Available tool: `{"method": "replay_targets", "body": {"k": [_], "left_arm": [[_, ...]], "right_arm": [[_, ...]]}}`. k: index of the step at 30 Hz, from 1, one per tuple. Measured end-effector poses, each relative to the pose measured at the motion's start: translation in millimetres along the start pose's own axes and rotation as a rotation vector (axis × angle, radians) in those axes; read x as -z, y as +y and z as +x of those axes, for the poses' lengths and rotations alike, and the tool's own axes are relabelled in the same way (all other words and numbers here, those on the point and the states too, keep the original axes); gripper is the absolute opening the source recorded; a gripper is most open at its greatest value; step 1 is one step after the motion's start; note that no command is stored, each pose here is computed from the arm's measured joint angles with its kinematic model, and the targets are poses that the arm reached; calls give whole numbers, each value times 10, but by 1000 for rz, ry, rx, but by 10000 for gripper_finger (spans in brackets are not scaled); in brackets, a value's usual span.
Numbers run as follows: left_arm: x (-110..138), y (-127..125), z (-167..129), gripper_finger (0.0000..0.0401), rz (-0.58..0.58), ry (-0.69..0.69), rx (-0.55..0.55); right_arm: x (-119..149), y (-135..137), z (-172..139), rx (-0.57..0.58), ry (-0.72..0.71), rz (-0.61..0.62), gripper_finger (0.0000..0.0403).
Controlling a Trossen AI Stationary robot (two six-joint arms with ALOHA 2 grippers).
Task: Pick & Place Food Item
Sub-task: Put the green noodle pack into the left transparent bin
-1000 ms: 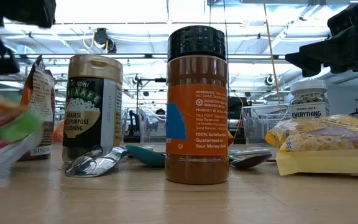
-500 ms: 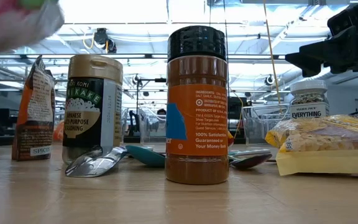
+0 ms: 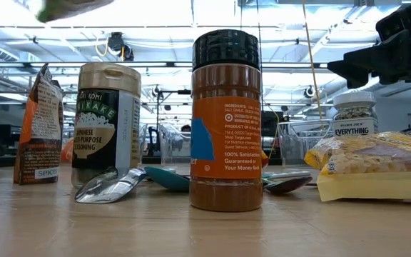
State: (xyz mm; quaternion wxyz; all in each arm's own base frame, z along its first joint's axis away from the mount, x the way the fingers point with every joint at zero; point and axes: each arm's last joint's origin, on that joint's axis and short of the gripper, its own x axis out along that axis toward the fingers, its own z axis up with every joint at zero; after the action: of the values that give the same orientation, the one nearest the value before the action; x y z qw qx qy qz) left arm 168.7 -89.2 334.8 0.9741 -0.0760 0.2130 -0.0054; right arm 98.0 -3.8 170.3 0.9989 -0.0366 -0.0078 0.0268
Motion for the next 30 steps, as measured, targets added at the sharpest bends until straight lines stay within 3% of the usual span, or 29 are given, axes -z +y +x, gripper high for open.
{"method": "replay_targets", "body": {"k": [4, 10, 17, 23, 30], "left_arm": [[-121, 247, -154, 4, 25, -104, -137], [-210, 634, -330, 4, 21, -183, -430], [-240, 1043, -393, 5, -92, -185, -684], [-230, 1377, -323, 6, -170, -113, -812], [-49, 1840, -218, 9, -273, 137, -1012]], "right_arm": [[0, 0, 0, 0, 0, 0, 210], [0, 0, 0, 0, 0, 0, 210], [0, 0, 0, 0, 0, 0, 210], [0, 0, 0, 0, 0, 0, 210], [0, 0, 0, 0, 0, 0, 210]]}}
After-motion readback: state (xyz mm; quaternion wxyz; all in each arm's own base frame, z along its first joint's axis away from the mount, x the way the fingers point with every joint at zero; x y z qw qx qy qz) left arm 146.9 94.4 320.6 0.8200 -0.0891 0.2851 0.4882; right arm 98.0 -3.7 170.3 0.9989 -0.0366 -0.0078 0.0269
